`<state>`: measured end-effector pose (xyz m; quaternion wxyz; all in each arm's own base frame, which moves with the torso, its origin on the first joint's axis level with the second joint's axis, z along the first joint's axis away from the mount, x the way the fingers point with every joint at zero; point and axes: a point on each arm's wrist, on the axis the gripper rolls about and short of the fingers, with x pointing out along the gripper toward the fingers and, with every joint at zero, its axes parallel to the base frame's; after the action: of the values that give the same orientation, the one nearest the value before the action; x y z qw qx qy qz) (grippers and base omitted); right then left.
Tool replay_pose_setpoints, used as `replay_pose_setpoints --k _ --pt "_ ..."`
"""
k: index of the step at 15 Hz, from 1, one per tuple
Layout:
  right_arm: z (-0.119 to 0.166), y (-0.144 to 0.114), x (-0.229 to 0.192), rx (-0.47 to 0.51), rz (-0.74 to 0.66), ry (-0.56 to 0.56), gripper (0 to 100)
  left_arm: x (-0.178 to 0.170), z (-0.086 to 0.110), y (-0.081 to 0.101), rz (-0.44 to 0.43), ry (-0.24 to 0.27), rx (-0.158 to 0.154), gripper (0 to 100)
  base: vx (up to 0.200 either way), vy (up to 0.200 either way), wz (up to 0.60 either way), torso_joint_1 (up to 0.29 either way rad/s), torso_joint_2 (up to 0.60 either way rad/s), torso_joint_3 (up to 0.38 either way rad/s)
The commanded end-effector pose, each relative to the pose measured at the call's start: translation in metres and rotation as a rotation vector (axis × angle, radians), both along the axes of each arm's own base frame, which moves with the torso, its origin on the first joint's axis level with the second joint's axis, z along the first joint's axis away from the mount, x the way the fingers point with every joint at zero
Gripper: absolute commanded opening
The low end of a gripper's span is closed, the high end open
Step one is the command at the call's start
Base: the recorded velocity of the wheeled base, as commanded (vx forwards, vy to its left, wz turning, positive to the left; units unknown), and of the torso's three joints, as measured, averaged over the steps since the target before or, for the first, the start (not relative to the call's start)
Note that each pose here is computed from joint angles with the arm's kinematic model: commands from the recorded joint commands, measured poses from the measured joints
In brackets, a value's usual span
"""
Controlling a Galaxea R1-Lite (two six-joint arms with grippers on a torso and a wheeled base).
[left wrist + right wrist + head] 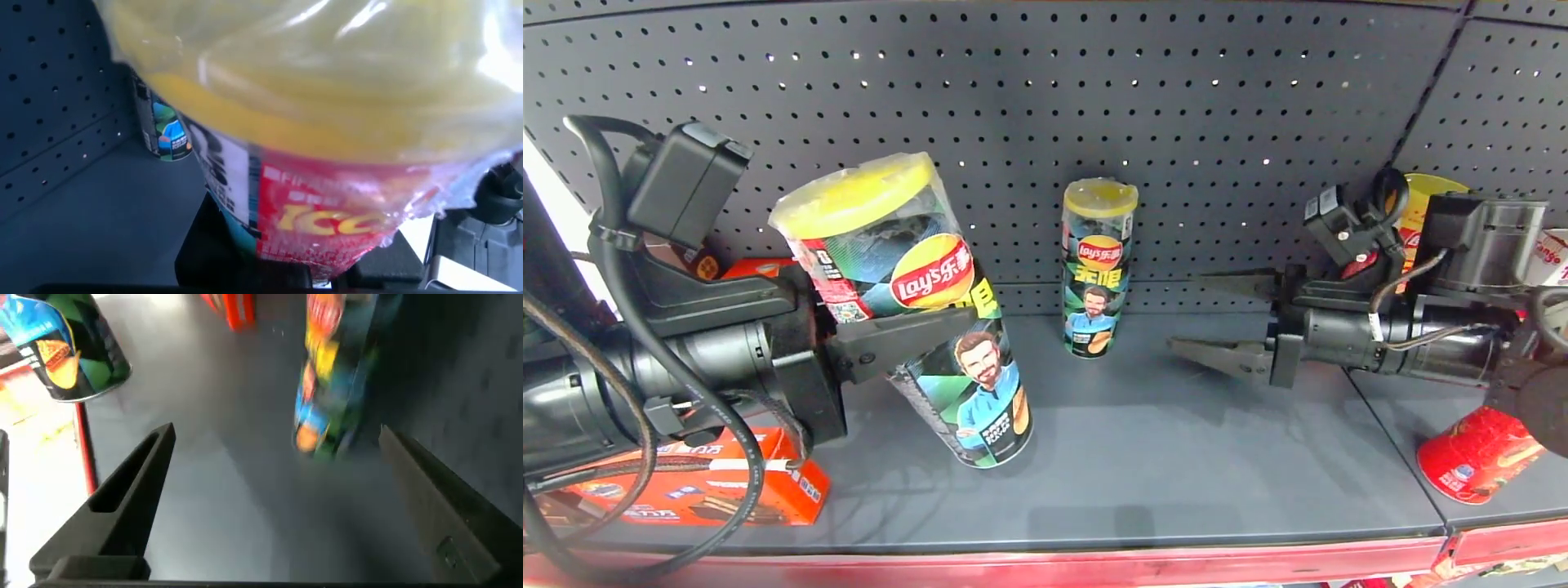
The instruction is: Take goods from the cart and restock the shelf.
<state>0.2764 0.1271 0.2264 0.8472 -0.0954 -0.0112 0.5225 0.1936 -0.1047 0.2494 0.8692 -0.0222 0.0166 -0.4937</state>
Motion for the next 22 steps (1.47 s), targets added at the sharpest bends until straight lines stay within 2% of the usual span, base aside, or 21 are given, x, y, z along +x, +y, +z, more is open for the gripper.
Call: replay_pose_setpoints --k 1,3,5,14,18,22 --pt "-0.020 -0.002 0.031 -0.004 0.027 0.011 100 0.000 0.001 0.000 0.000 -0.002 -0.002 0 0.000 0.000 0.00 0.000 0.00 0.000" --pt "-0.022 0.002 0.039 0.002 0.077 0.011 100 0.000 0.000 -0.001 -0.007 0.000 -0.002 0 0.000 0.000 0.00 0.000 0.00 0.000" --pt "-0.020 0.009 0.052 0.009 0.097 -0.006 100 0.001 0.001 0.001 -0.063 -0.003 -0.005 0 0.000 0.000 0.00 0.000 0.00 0.000" --pt "-0.031 0.037 0.094 0.018 0.126 -0.032 100 0.005 0.004 0.004 -0.051 -0.013 -0.007 0 0.000 0.000 0.00 0.000 0.00 0.000" --pt "-0.041 0.052 0.093 0.011 0.152 -0.012 100 0.007 0.003 0.003 -0.051 -0.007 -0.006 0 0.000 0.000 0.00 0.000 0.00 0.000" --pt "-0.048 0.056 0.084 -0.003 0.164 0.017 100 0.008 0.001 0.003 -0.051 -0.002 -0.003 0 0.000 0.000 0.00 0.000 0.00 0.000"
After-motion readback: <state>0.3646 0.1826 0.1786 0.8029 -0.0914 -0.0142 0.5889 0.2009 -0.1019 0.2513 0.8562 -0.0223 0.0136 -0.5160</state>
